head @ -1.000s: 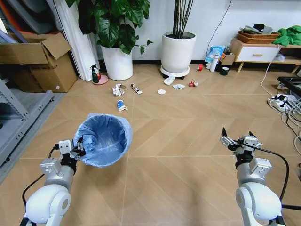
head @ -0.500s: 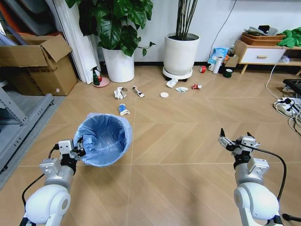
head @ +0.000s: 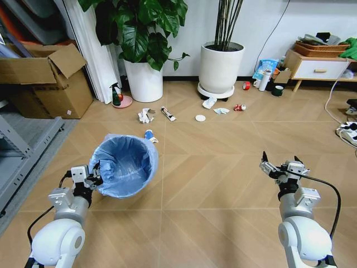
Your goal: Pick up the trash bin and place the garbage on the floor into it.
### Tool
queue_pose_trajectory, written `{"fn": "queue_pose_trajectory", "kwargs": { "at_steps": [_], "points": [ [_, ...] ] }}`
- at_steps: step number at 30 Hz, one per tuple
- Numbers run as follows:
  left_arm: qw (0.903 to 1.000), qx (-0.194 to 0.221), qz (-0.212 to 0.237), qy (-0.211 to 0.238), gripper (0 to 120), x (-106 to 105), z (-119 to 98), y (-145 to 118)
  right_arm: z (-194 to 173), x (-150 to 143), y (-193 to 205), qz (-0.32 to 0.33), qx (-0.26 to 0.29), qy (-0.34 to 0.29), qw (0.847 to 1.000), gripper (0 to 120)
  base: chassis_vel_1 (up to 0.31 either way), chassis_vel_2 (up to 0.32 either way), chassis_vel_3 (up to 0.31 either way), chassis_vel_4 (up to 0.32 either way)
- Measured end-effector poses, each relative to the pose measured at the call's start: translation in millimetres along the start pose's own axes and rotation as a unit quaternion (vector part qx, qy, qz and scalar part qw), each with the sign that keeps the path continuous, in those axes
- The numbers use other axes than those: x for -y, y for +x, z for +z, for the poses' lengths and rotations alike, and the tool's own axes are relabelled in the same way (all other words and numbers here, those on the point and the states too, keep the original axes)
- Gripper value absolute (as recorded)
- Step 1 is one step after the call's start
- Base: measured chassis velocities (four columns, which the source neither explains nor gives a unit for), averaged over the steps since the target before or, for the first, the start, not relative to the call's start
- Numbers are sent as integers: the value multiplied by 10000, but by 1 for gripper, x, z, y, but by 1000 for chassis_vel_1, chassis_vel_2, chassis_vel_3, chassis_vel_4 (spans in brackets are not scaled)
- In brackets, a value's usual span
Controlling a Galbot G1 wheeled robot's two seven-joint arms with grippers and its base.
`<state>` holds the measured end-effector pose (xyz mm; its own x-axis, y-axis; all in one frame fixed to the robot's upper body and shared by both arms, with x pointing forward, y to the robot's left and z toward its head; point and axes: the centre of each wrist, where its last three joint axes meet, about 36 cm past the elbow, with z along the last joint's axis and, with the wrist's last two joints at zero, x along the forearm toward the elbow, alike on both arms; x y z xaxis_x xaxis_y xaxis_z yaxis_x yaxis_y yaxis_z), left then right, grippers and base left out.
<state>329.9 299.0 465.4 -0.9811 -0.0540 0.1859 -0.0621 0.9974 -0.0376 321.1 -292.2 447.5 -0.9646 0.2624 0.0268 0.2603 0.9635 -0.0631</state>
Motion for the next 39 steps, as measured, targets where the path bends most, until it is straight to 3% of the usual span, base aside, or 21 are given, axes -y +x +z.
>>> {"fn": "queue_pose_trajectory", "kwargs": {
  "at_steps": [39],
  "points": [
    [10000, -28, -27, 8, 0, -1, 3, -2, 1, -2, 0, -44, -4, -8, 10000, 100, -102, 235, 108, -240]
  ]
}}
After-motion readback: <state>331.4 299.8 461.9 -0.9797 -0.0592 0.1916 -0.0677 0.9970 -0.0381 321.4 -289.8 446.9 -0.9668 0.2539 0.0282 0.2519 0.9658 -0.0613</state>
